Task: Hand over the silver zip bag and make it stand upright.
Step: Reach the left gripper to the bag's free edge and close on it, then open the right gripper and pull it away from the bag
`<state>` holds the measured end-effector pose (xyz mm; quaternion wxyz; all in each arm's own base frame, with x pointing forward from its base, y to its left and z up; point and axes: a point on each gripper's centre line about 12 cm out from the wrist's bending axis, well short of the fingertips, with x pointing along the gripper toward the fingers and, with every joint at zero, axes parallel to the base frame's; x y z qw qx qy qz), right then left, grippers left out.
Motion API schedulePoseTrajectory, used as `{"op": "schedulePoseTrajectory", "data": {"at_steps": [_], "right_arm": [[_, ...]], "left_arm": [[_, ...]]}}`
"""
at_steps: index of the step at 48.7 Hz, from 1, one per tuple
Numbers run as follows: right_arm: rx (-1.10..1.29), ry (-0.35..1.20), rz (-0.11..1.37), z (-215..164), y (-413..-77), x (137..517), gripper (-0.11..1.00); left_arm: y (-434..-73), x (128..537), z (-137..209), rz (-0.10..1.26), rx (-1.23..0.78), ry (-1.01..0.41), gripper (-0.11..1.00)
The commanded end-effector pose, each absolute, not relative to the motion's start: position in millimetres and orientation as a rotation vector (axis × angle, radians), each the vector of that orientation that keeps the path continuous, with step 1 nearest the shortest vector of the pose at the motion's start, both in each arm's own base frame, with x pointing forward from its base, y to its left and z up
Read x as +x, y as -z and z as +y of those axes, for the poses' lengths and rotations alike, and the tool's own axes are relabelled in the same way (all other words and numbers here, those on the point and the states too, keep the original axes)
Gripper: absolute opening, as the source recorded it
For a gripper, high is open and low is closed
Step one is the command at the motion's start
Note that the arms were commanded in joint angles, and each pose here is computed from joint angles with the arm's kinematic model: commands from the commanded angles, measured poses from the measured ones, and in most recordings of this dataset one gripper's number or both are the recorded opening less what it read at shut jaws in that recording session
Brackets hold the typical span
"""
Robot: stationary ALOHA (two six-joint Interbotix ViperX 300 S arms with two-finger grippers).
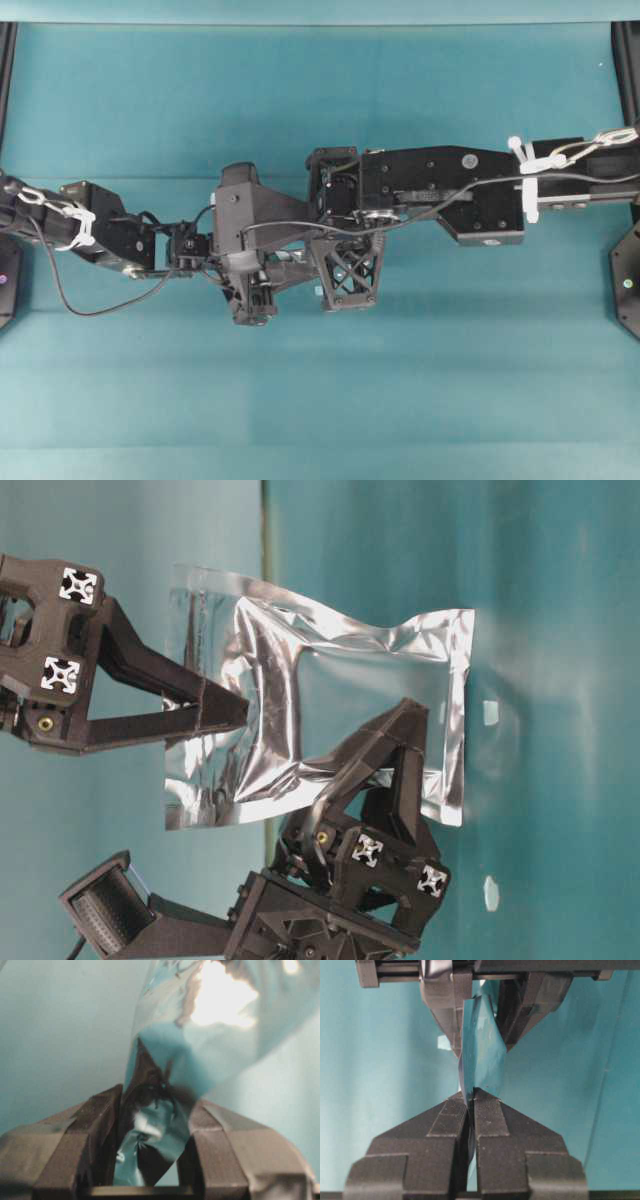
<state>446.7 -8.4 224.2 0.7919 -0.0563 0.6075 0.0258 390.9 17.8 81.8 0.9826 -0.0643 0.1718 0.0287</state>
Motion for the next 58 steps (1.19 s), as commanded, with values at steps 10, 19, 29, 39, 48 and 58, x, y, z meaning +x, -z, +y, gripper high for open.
{"op": "schedulePoseTrajectory", "data": {"at_steps": [10, 19, 29, 39, 48, 58], "right_arm": [[-0.131, -0.07, 1.3, -3.2, -228.6, 442.3, 0.07], [-0.127, -0.067, 1.299, -3.2, -228.3, 441.9, 0.47], [-0.145, -0.081, 1.289, 0.0, -230.5, 442.0, 0.92], [-0.141, -0.078, 1.289, 0.0, -233.1, 439.2, 0.9], [-0.122, -0.06, 1.276, -0.2, -244.8, 431.8, 0.9], [-0.075, -0.009, 1.27, 0.5, -260.5, 408.8, 0.9]], "left_arm": [[-84.4, 392.8, 16.4, 0.342, -0.11, -0.049, 0.32], [-83.0, 390.9, 16.4, 0.348, -0.109, -0.049, 0.32], [-82.1, 389.1, 16.3, 0.352, -0.109, -0.049, 0.3], [-82.3, 388.7, 15.7, 0.353, -0.101, -0.046, 0.29], [-82.6, 390.0, 15.7, 0.352, -0.071, -0.041, 0.29], [-82.0, 389.7, 16.3, 0.358, -0.069, -0.042, 0.29]]}}
